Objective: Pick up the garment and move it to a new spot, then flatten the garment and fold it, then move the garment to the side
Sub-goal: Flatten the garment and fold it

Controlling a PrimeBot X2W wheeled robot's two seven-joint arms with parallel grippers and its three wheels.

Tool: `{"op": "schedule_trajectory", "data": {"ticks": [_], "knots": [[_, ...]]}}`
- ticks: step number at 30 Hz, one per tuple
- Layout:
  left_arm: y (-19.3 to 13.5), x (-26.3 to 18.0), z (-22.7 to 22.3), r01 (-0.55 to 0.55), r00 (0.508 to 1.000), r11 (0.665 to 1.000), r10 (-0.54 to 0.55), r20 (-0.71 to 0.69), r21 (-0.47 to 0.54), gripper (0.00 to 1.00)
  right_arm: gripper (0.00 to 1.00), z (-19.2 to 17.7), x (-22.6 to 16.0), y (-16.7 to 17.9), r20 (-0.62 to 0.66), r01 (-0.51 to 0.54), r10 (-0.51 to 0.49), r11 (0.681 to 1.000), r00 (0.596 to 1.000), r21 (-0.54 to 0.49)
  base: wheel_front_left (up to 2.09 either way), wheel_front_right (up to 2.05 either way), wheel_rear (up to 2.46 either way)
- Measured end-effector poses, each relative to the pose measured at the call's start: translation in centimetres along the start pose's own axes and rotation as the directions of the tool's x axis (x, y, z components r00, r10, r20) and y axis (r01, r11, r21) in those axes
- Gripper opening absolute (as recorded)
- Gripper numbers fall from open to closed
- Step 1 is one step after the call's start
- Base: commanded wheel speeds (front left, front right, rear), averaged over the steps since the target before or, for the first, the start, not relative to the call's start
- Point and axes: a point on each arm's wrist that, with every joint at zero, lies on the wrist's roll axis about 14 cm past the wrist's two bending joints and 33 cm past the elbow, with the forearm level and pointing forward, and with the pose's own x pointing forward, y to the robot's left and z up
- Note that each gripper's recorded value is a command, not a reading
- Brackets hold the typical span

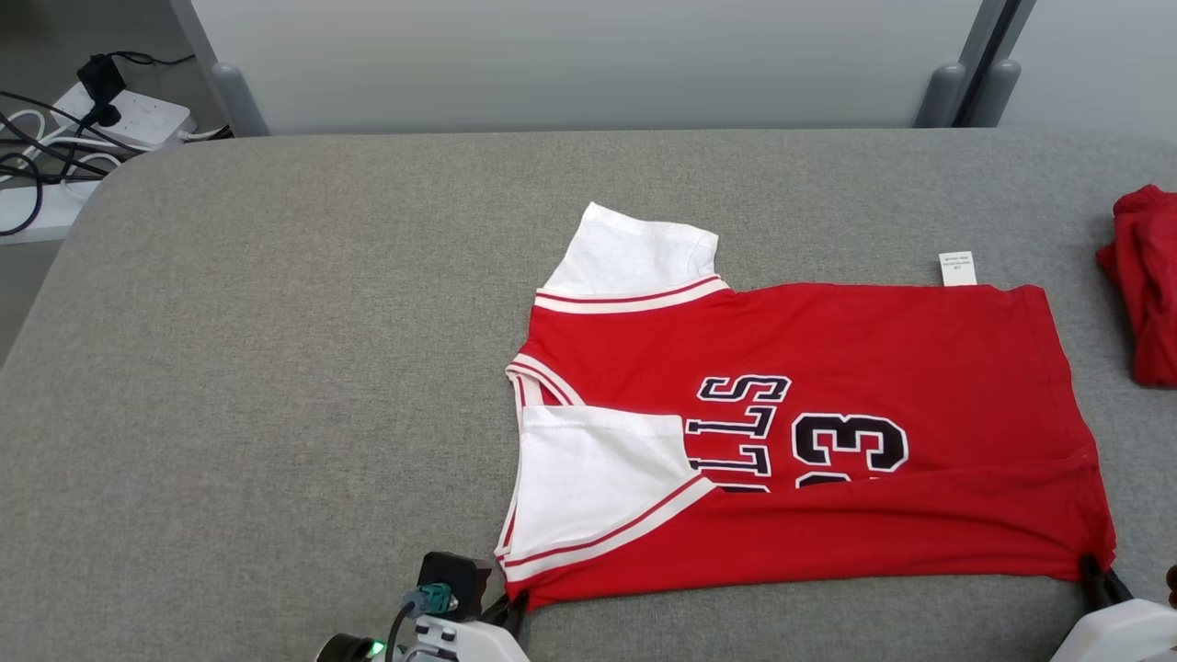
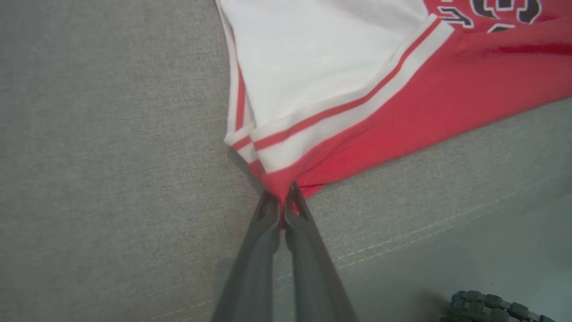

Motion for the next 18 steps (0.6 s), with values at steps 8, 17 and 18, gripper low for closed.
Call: {"op": "schedule_trajectory", "data": {"ticks": [8, 17, 18], "knots": [[0.4, -0.1, 1.6, -0.023, 0.997, 1.0, 0.024, 0.073, -0.004, 1.0, 1.0, 0.5, -0.2, -0.2, 0.015, 0.0, 0.0, 1.0, 1.0, -0.013, 0.0, 0.0, 0.0], [3.0, -1.3, 5.4, -0.115, 0.96, 0.992, 0.124, 0.252, -0.051, 1.0, 1.0, 4.4, -0.8, -0.9, 0.147, 0.006, 0.003, 0.998, 0.989, -0.064, 0.0, 0.0, 0.0], [3.5, -1.6, 5.6, -0.131, 0.952, 0.99, 0.143, 0.27, -0.06, 1.0, 1.0, 5.2, -0.8, -0.5, 0.174, -0.002, 0.016, 0.997, 0.985, -0.077, 0.0, 0.0, 0.0]]}}
